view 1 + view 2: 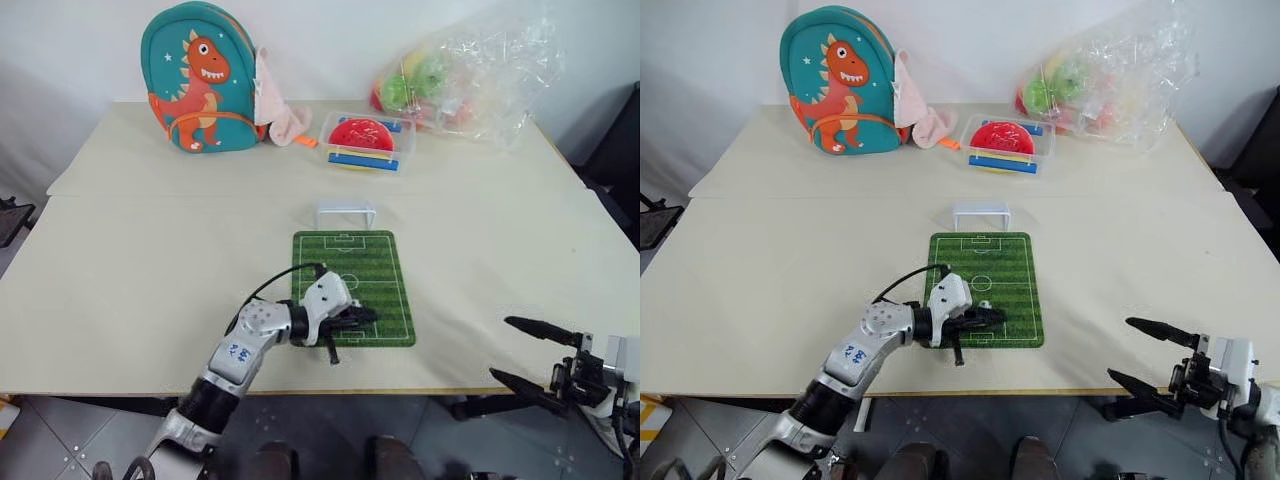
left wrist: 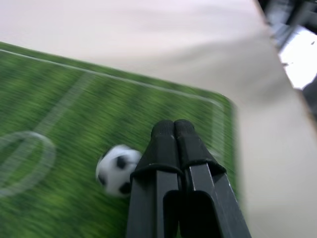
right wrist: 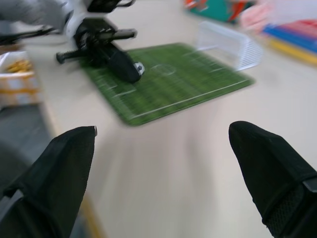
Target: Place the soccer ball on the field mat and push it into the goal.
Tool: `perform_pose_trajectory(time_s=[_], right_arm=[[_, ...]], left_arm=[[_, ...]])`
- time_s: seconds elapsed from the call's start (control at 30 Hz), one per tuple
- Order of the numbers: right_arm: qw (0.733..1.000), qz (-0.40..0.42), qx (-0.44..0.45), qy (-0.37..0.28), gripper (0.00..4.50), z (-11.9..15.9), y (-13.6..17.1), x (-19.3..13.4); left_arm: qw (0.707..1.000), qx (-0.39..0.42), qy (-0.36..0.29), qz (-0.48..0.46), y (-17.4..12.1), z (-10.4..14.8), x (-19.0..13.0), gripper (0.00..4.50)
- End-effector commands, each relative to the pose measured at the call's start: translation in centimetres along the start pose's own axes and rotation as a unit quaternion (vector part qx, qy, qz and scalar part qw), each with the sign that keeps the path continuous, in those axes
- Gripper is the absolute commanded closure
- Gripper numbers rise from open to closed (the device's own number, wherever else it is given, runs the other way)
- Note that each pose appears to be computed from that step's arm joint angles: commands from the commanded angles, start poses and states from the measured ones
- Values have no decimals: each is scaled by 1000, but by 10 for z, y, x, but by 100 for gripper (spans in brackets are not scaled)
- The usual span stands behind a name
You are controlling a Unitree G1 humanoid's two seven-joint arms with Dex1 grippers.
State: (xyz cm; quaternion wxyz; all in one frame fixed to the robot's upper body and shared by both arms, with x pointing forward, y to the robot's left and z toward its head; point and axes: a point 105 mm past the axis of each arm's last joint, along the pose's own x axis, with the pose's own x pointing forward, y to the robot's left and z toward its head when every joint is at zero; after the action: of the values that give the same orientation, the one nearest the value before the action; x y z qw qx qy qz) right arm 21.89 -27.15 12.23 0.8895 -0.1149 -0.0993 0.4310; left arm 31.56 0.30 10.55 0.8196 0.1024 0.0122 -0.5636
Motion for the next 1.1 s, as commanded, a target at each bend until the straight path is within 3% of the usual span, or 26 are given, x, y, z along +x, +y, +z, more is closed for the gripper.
perform_pose_trajectory(time_s=[0.03, 0.17, 0.33, 0.5, 0.7, 0.77, 0.93, 1.1], right_arm=[[995, -80, -49, -24, 0, 13, -19, -1], [984, -163, -57, -51, 0, 12, -30, 11], [983, -161, -49, -70, 0, 13, -24, 32], [987, -138, -46, -70, 0, 12, -22, 35], [993, -94, -49, -58, 0, 14, -28, 35], [995, -73, -49, -56, 0, 15, -27, 36], [997, -29, -46, -59, 0, 18, -24, 39], [997, -14, -49, -52, 0, 17, -28, 41]], left_arm=[[998, 17, -50, 43, 18, 22, 1, 449], [991, 81, -83, 70, 33, 34, -8, 449], [985, 96, -141, 8, 24, 49, -48, 449], [989, 110, -102, -6, 23, 39, -111, 449], [990, 108, 23, 91, 45, 19, -221, 449], [987, 88, 37, 132, 51, 16, -248, 449], [977, 66, 81, 186, 42, -10, -291, 449], [967, 61, 83, 233, 43, -19, -299, 449]])
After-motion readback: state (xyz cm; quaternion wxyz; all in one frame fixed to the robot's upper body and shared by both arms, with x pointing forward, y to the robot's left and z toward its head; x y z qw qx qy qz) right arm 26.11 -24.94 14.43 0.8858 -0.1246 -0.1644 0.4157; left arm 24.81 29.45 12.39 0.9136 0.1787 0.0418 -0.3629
